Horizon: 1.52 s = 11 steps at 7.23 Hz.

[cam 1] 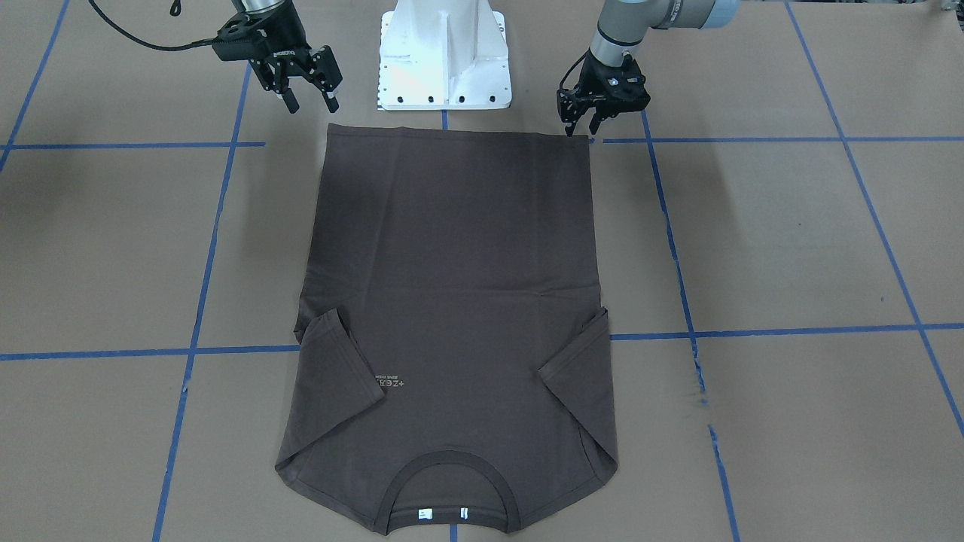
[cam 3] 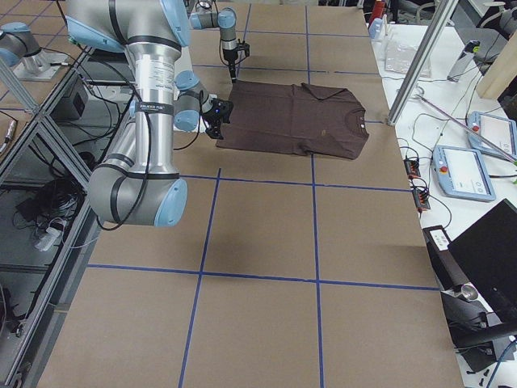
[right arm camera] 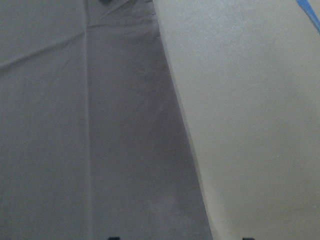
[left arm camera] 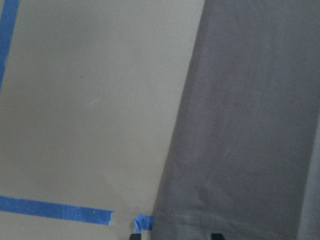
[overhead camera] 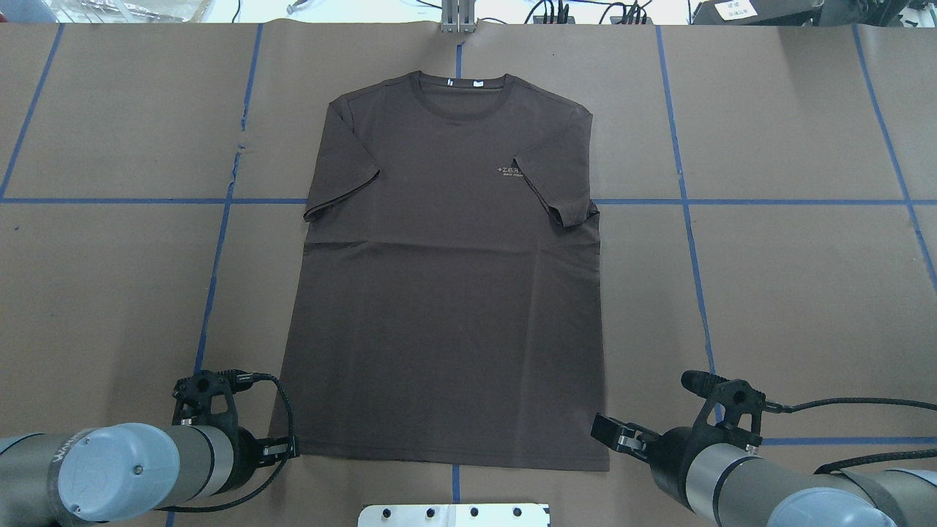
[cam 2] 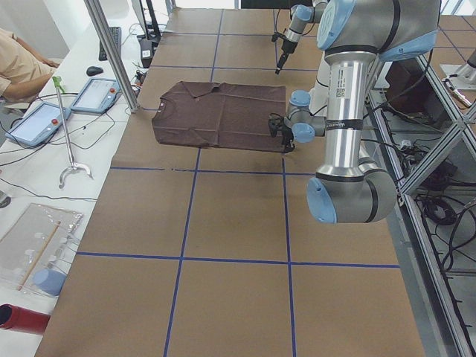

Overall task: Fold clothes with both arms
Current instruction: 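Grasp the hem corners with both grippers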

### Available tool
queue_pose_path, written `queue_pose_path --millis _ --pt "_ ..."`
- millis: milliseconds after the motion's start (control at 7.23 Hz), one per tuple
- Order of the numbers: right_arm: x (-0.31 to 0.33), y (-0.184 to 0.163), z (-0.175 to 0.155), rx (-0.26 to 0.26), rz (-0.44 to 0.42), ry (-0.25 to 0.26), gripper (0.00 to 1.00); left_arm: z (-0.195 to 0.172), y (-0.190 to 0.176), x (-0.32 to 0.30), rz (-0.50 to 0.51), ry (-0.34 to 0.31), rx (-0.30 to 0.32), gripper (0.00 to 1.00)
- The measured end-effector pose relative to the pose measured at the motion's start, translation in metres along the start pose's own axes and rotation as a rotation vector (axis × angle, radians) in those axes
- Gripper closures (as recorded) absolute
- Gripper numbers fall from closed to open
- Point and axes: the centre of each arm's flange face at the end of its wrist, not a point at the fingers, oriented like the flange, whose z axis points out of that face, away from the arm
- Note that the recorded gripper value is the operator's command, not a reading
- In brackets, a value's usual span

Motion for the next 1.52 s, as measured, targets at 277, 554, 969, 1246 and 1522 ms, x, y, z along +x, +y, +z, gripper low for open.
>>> queue_pose_path --millis 277,554,969,1246,1522 --pt "0.0 -0.0004 0.0 0.004 0.0 -0.001 0.14 -0.0004 0.001 0.0028 -0.001 0.003 -0.001 0.45" --pt "-0.0001 -0.0008 0.0 0.008 0.0 -0.002 0.14 0.0008 0.0008 0.0027 0.005 0.001 -0.002 0.45" --pt "-0.0003 -0.001 0.0 0.01 -0.001 -0.003 0.14 0.0029 -0.0039 0.0012 0.006 -0.004 0.006 0.45" --pt "-0.0003 -0.0011 0.0 0.011 -0.001 -0.003 0.13 0.0071 -0.0062 -0.0014 0.005 -0.014 0.01 0.5" --pt "-0.0004 -0.0011 0.0 0.012 -0.001 -0.004 0.13 0.0084 -0.007 -0.0017 0.004 -0.016 0.011 0.93"
